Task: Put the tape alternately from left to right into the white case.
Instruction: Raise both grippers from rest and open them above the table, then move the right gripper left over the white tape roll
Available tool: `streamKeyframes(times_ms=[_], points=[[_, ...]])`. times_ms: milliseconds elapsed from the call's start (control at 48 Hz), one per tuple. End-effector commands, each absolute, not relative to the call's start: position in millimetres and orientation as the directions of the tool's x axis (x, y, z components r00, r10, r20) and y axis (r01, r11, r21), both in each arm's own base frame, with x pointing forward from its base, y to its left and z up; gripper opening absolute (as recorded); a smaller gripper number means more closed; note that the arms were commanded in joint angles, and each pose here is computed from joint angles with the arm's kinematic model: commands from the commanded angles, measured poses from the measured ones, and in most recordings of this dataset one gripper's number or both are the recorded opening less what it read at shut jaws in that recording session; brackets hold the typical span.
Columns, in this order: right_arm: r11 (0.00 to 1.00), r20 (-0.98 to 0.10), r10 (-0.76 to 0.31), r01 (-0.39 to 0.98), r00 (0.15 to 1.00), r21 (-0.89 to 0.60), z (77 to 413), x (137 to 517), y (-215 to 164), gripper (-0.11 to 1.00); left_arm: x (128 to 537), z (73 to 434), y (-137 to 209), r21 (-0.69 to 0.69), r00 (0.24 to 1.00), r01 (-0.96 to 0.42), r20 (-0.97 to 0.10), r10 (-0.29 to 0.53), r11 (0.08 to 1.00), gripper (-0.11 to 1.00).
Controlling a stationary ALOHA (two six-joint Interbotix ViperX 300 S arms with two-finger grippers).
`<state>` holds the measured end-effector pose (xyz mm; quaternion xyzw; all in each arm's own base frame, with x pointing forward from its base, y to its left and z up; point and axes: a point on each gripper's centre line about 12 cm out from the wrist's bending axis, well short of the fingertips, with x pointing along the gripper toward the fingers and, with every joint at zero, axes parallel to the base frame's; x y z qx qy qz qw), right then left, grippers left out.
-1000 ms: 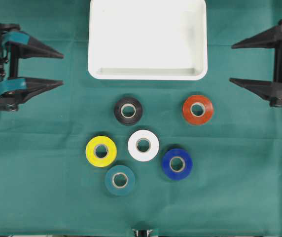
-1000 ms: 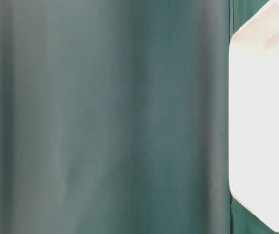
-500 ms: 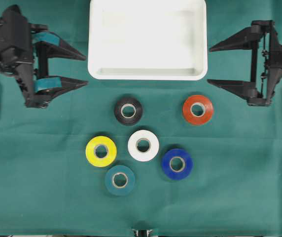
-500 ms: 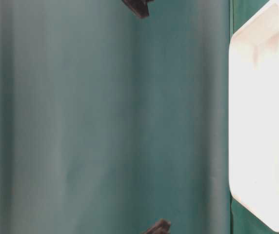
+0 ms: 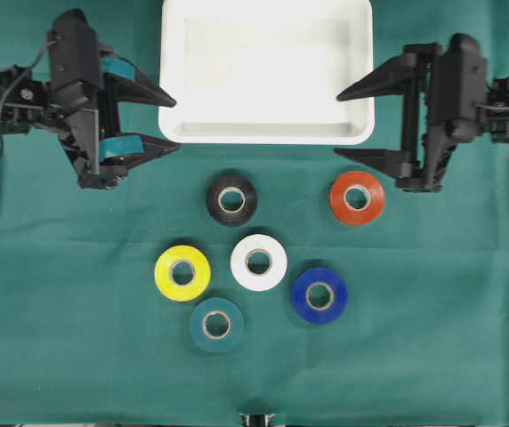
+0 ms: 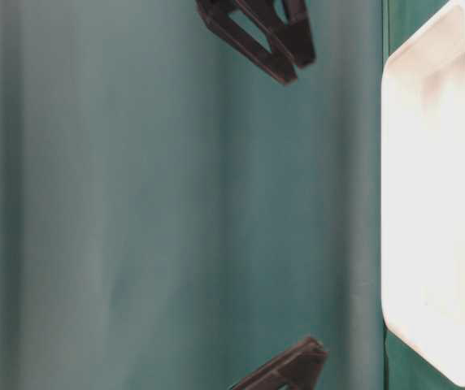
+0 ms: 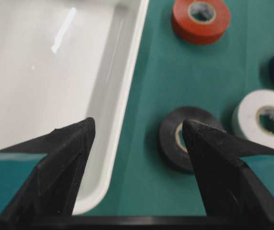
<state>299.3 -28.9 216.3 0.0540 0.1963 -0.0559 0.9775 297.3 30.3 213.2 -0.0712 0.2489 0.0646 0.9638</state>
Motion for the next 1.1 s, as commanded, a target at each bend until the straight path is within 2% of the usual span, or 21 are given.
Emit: streamKeyframes(times_ms=[0,250,1083], points=[[0.987,-0.383,-0.089,0.132,0.920,0.088,222,310,-30,0.78,304,222,33,-0.107,0.873,-0.165,-0.478,0.095,0.980,0.77],[0.987,-0.404,-0.088,0.133,0.911,0.086,219,320,-31,0.78,305,219,36,-0.105,0.864,-0.175,-0.493,0.102,0.979,0.77],[0.987,-0.415,-0.089,0.137,0.905,0.088,213,317,-31,0.78,303,217,39,-0.106,0.860,-0.188,-0.498,0.112,0.976,0.77]])
